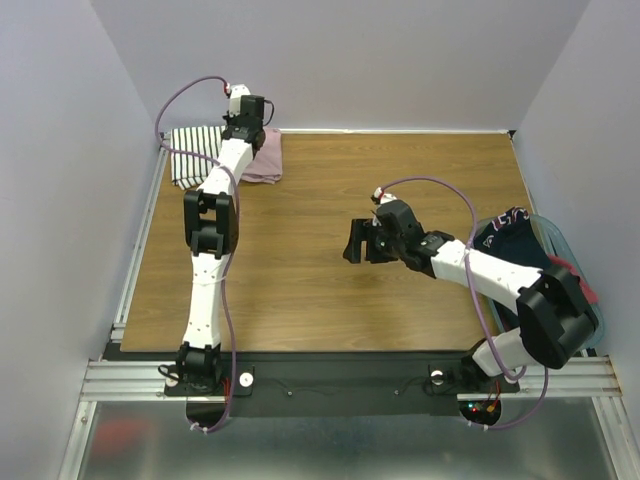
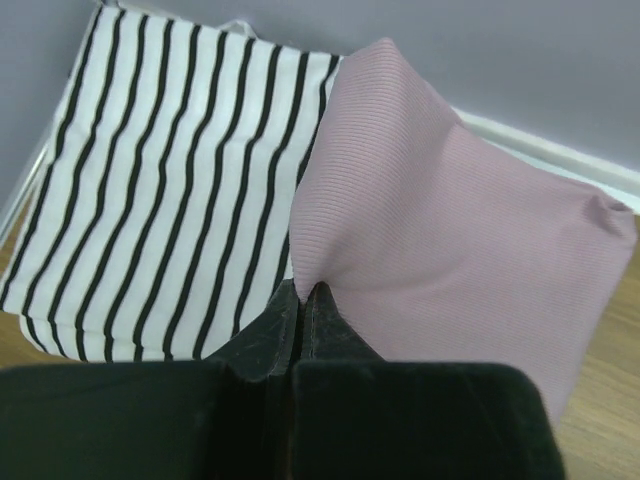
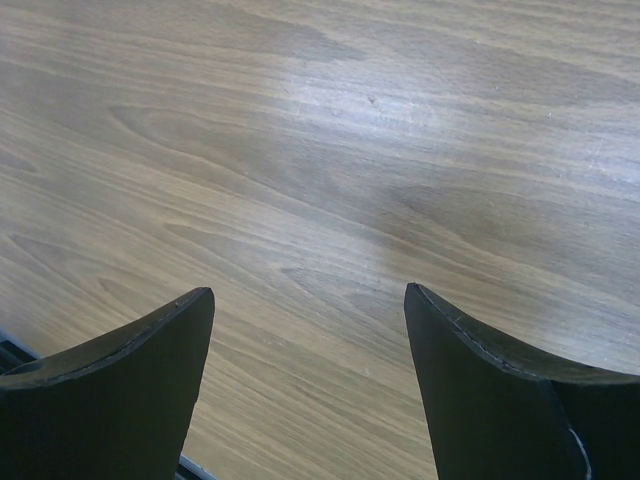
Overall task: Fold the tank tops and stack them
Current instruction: Neatly place the folded tank top to the corner
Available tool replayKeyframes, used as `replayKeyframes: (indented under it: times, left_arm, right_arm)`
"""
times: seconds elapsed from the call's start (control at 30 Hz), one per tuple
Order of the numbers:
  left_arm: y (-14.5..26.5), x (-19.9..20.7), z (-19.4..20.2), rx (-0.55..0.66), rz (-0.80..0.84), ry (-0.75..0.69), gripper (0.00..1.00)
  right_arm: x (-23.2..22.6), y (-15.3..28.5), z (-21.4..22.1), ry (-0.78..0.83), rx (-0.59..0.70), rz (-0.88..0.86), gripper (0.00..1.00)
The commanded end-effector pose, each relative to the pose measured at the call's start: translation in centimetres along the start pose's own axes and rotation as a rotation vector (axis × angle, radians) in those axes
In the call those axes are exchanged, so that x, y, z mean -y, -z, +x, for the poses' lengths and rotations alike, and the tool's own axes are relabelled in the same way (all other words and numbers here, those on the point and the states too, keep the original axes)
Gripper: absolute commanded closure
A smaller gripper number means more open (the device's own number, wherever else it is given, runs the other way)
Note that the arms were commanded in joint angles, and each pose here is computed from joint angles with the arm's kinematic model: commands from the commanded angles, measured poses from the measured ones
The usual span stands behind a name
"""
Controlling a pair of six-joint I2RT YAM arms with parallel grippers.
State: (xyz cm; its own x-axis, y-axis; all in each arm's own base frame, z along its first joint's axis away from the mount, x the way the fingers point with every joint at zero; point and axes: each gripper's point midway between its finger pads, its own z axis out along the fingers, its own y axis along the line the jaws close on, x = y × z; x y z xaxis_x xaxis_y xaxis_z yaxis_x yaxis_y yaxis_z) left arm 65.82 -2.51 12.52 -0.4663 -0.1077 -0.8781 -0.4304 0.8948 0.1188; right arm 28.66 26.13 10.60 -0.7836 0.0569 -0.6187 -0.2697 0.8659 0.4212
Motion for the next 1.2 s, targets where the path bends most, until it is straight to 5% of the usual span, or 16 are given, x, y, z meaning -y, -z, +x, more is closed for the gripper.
replayKeyframes:
  times: [0.0,0.93,1.17]
  left_arm:
    - [3.3,-2.6,-10.2,0.201,0.003,0.108,1.00]
    - [5.9,-6.9,-17.0,0.329,0.018,0.166,1.00]
    - [4.0,-9.5,-16.3,0.291,0.041,0.228,1.00]
  right_arm:
    - [-1.0,-0.3,-1.2,0.016,0.019,-0.035,0.18]
    - [-0.6,-1.1,-0.6,0.013,-0.006,-0.025,0.18]
    - [-0.5,-1.3,-0.4,0.014,-0.009,-0.021,0.18]
